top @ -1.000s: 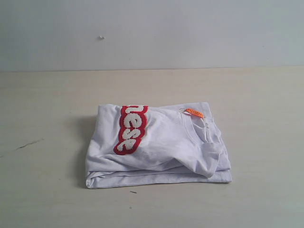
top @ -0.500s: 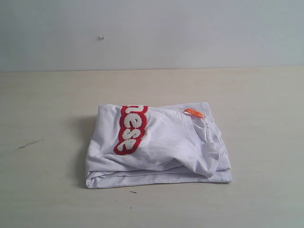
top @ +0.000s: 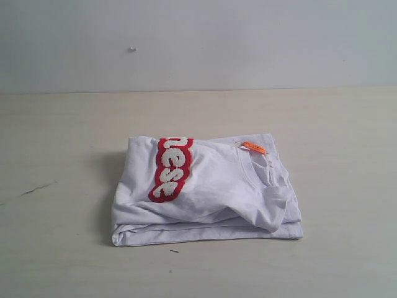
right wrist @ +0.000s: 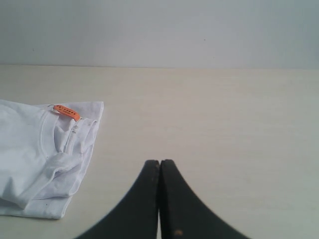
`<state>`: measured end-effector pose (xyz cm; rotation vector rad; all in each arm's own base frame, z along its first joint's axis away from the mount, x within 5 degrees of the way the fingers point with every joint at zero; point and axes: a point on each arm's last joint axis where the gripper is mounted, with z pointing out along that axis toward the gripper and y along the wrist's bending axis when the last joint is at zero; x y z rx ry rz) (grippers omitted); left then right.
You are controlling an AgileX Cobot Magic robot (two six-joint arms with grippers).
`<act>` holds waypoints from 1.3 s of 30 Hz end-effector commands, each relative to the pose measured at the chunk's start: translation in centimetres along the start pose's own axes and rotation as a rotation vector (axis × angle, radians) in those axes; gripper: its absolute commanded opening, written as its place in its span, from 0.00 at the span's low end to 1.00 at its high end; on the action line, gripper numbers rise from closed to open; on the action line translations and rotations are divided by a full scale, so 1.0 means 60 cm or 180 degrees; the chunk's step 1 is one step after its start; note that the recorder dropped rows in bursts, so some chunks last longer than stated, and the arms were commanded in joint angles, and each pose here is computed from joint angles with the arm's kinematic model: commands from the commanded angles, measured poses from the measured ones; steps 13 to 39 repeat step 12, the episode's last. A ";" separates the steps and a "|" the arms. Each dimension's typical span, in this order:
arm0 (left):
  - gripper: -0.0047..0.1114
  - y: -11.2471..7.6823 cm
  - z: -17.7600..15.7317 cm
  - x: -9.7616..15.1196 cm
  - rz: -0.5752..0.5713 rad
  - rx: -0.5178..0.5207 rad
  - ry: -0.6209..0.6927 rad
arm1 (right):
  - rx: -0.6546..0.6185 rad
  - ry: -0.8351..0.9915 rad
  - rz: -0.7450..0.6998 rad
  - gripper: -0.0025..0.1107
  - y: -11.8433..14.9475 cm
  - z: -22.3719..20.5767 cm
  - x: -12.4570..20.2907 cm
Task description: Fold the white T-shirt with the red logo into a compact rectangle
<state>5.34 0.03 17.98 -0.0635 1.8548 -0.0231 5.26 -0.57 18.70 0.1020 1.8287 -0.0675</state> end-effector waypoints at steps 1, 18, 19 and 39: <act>0.04 0.000 -0.001 -0.002 -0.0028 0.0001 -0.0061 | 0.0028 -0.0016 -0.0011 0.02 -0.001 0.000 0.001; 0.04 0.000 -0.001 -0.002 -0.0028 0.0001 -0.0061 | 0.0028 -0.0016 -0.0011 0.02 -0.001 0.000 0.001; 0.04 0.000 -0.001 -0.002 -0.0028 0.0001 -0.0061 | 0.0028 -0.0016 -0.0011 0.02 -0.001 0.000 0.001; 0.04 0.000 -0.001 -0.002 -0.0028 0.0001 -0.0061 | 0.0028 -0.0016 -0.0011 0.02 -0.001 0.000 0.001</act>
